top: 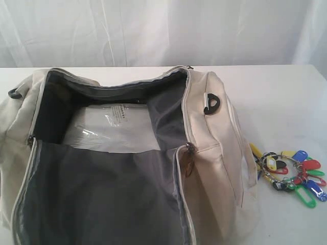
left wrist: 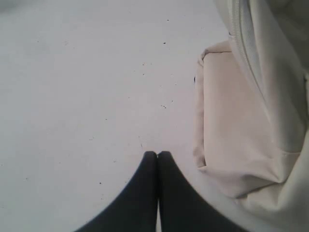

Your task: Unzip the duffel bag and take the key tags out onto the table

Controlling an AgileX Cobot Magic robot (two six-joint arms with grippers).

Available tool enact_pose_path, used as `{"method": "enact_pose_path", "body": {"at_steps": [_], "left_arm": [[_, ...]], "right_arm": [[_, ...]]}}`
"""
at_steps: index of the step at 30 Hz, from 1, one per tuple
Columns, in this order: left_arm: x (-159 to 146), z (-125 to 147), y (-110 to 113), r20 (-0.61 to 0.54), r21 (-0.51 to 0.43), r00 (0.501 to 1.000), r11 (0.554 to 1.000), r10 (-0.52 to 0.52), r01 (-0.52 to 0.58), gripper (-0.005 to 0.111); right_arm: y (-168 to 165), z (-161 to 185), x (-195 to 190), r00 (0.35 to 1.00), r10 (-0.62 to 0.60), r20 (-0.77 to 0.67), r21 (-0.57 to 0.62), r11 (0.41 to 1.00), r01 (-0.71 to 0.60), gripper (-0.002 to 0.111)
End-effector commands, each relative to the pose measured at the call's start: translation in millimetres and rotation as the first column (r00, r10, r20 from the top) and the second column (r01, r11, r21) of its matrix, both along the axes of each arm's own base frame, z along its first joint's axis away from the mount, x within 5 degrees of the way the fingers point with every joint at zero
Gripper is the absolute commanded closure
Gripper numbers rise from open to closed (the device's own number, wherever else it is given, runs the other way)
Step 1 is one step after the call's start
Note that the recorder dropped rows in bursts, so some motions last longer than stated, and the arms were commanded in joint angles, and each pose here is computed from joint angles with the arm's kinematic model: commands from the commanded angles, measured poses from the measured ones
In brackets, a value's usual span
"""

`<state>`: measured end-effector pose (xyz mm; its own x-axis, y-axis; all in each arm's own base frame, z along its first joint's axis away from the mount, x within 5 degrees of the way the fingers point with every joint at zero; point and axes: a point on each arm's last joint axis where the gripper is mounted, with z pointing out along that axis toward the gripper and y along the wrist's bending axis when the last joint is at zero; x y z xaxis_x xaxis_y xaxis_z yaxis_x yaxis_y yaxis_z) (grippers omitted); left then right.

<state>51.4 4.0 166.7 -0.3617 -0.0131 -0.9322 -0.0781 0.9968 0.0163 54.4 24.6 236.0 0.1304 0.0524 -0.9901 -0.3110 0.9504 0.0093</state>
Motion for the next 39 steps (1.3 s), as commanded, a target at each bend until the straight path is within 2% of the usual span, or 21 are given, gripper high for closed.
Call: {"method": "enact_pose_path", "body": {"at_steps": [1,4,6,11,15,20,33,39], "left_arm": [[-0.4,-1.7,0.0,-0.007,-0.002,1.000,1.000,0.003,-0.003,0.107],[-0.4,-1.7,0.0,-0.007,-0.002,1.000,1.000,0.003,-0.003,0.107],[-0.4,-1.7,0.0,-0.007,-0.002,1.000,1.000,0.003,-0.003,0.107],[-0.4,-1.7,0.0,-0.007,-0.002,1.000,1.000,0.003,-0.003,0.107],[-0.4,-1.7,0.0,-0.007,-0.002,1.000,1.000,0.003,-0.003,0.107],[-0.4,-1.7,0.0,-0.007,-0.002,1.000,1.000,0.003,-0.003,0.107],[-0.4,-1.7,0.0,-0.007,-0.002,1.000,1.000,0.003,-0.003,0.107],[-0.4,-1.7,0.0,-0.007,-0.002,1.000,1.000,0.003,-0.003,0.107]], "right_arm": [[-6.5,-7.9,2.6,0.996,-0.070,-0.048,0.049,0.996,0.072,0.108],[-13.2,-11.3,4.4,0.986,-0.113,-0.119,0.212,0.968,0.136,0.108],[-15.4,-12.8,4.9,0.982,-0.125,-0.143,0.261,0.952,0.159,0.108],[-13.7,-20.8,5.7,0.985,-0.151,-0.086,0.053,0.986,0.155,0.108],[-17.8,-24.1,6.4,0.975,-0.193,-0.113,0.061,0.978,0.200,0.108],[-21.5,-34.6,4.5,0.952,-0.247,-0.181,-0.071,0.969,0.238,0.108],[-19.9,-52.1,1.1,0.901,-0.225,-0.370,-0.085,0.974,0.209,0.108],[-19.4,-52.5,0.4,0.900,-0.217,-0.377,-0.067,0.976,0.208,0.108]]}}
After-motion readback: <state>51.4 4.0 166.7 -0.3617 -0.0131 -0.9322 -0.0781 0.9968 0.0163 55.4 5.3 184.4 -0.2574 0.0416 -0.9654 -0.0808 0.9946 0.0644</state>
